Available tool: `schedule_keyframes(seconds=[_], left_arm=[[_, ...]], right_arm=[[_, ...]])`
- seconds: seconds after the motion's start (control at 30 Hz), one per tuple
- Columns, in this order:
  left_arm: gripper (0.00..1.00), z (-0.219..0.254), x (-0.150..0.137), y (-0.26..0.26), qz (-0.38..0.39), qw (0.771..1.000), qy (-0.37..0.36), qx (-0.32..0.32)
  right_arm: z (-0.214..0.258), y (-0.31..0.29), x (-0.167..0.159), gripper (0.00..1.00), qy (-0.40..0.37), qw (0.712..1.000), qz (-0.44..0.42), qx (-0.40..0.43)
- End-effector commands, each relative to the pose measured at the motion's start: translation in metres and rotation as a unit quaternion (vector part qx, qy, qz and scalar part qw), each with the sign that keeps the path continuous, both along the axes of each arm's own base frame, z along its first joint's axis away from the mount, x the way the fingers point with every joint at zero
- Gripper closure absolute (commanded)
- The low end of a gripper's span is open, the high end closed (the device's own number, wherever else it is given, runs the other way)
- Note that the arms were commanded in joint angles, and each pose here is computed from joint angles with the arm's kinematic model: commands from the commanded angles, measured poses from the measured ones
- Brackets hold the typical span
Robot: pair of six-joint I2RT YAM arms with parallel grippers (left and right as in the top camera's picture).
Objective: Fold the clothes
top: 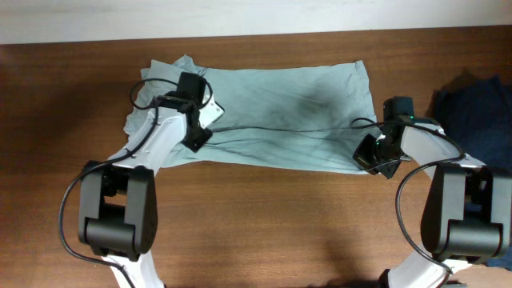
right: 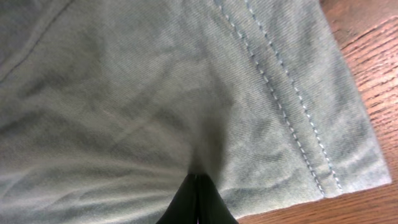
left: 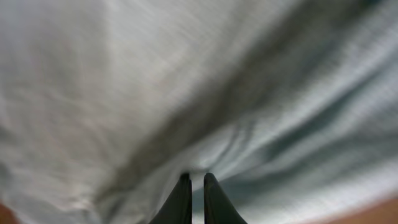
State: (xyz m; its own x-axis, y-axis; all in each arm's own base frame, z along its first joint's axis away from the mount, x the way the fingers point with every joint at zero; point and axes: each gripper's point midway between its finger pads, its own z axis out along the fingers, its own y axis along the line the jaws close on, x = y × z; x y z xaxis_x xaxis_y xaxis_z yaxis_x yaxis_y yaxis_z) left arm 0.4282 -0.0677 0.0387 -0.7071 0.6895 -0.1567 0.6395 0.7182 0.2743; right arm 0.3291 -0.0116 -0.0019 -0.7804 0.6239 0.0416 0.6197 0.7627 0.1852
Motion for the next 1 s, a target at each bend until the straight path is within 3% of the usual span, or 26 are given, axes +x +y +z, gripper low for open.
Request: schedule_keyframes(seconds=[0.0, 0.07, 0.17, 0.27, 0.4, 0.53, 0.67, 0.97], left_arm=[[0.91, 0.010, 0.029, 0.038, 0.035, 0.997, -0.061, 0.043], [0.91, 0.023, 0.045, 0.062, 0.066, 0.989, -0.103, 0.083], [0.92, 0.042, 0.048, 0.072, 0.083, 0.985, -0.110, 0.100], [0.92, 0.064, 0.044, 0.062, 0.097, 0.986, -0.111, 0.078], [0.86, 0.082, 0.009, 0.018, 0.043, 0.998, -0.053, 0.004], [0.89, 0.061, -0.027, -0.005, 0.018, 0.998, 0.034, -0.045], [0.92, 0.025, -0.043, -0.005, 0.018, 0.996, 0.076, -0.044], [0.93, -0.032, -0.036, 0.012, 0.029, 0.997, 0.073, 0.008]], right_arm=[[-0.010, -0.008, -0.012, 0.96, 0.026, 0.999, -0.005, -0.028], [-0.010, -0.008, -0.012, 0.96, 0.026, 0.999, -0.005, -0.028], [-0.010, -0.007, -0.014, 0.96, 0.030, 0.999, -0.005, -0.027], [-0.010, -0.007, -0.015, 0.96, 0.032, 0.999, -0.005, -0.027], [-0.010, -0.007, -0.015, 0.96, 0.032, 0.999, -0.005, -0.027], [-0.010, -0.007, -0.014, 0.96, 0.032, 0.999, -0.005, -0.027], [-0.010, -0.007, -0.014, 0.96, 0.032, 0.999, -0.005, -0.027], [-0.010, -0.007, -0.015, 0.96, 0.032, 0.999, -0.005, -0.027]])
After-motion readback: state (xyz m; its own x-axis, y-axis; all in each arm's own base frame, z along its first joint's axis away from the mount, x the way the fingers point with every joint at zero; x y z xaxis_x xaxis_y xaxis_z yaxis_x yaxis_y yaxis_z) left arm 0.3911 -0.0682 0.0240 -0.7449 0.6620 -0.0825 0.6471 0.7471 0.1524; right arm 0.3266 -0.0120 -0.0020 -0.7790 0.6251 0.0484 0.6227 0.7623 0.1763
